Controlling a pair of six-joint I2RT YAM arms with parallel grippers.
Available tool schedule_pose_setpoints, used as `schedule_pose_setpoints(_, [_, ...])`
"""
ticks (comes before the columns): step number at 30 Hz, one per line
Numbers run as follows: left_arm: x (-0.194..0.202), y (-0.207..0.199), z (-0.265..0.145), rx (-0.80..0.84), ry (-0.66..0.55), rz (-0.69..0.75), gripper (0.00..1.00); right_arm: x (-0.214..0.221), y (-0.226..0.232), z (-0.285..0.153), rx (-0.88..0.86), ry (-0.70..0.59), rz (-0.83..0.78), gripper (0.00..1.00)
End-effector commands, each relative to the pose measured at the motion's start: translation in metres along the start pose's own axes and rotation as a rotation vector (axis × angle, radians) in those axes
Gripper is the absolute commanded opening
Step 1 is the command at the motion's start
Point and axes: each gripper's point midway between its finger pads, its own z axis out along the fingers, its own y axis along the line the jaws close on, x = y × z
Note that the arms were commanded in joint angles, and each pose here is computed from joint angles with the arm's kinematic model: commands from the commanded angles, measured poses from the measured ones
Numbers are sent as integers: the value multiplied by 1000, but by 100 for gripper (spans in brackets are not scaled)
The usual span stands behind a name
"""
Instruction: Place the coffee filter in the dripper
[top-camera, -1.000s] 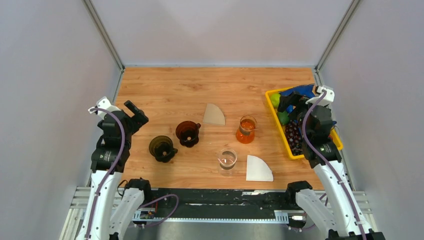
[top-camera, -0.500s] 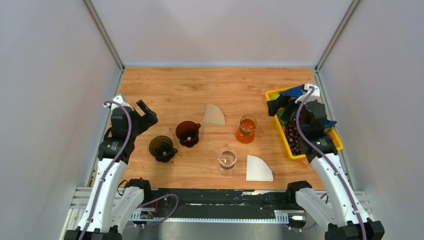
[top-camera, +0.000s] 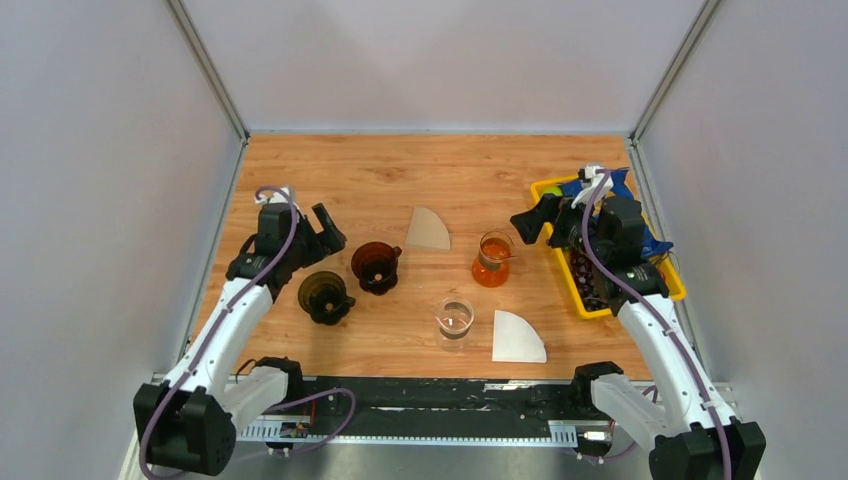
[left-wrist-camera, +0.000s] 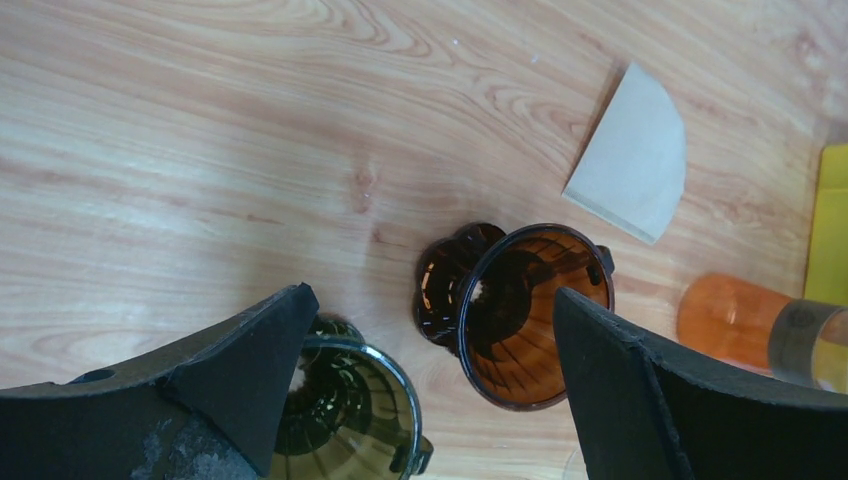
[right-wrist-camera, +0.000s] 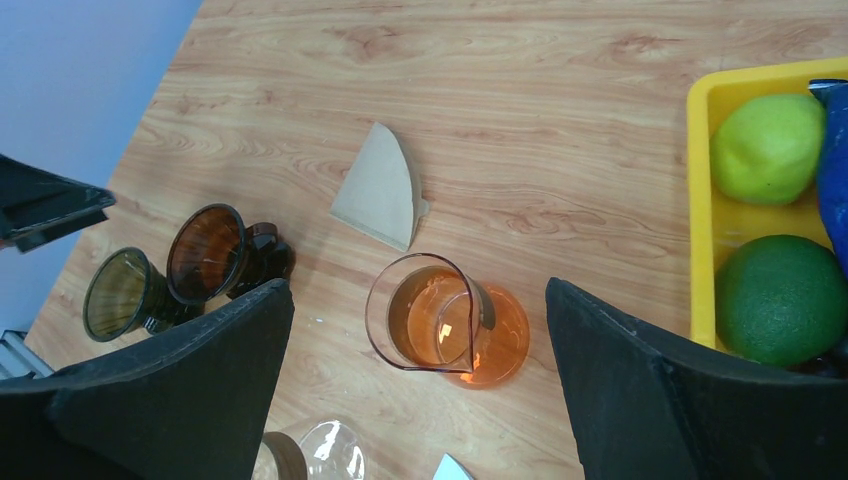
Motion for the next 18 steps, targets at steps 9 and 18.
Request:
schedule_pose_setpoints(9, [-1, -33, 50, 78, 60, 175, 94, -13, 8, -4, -34, -27, -52, 100])
schedule_pose_setpoints(18, [24, -43, 69, 121, 163, 262, 86, -24, 0, -5, 28, -56, -62, 100])
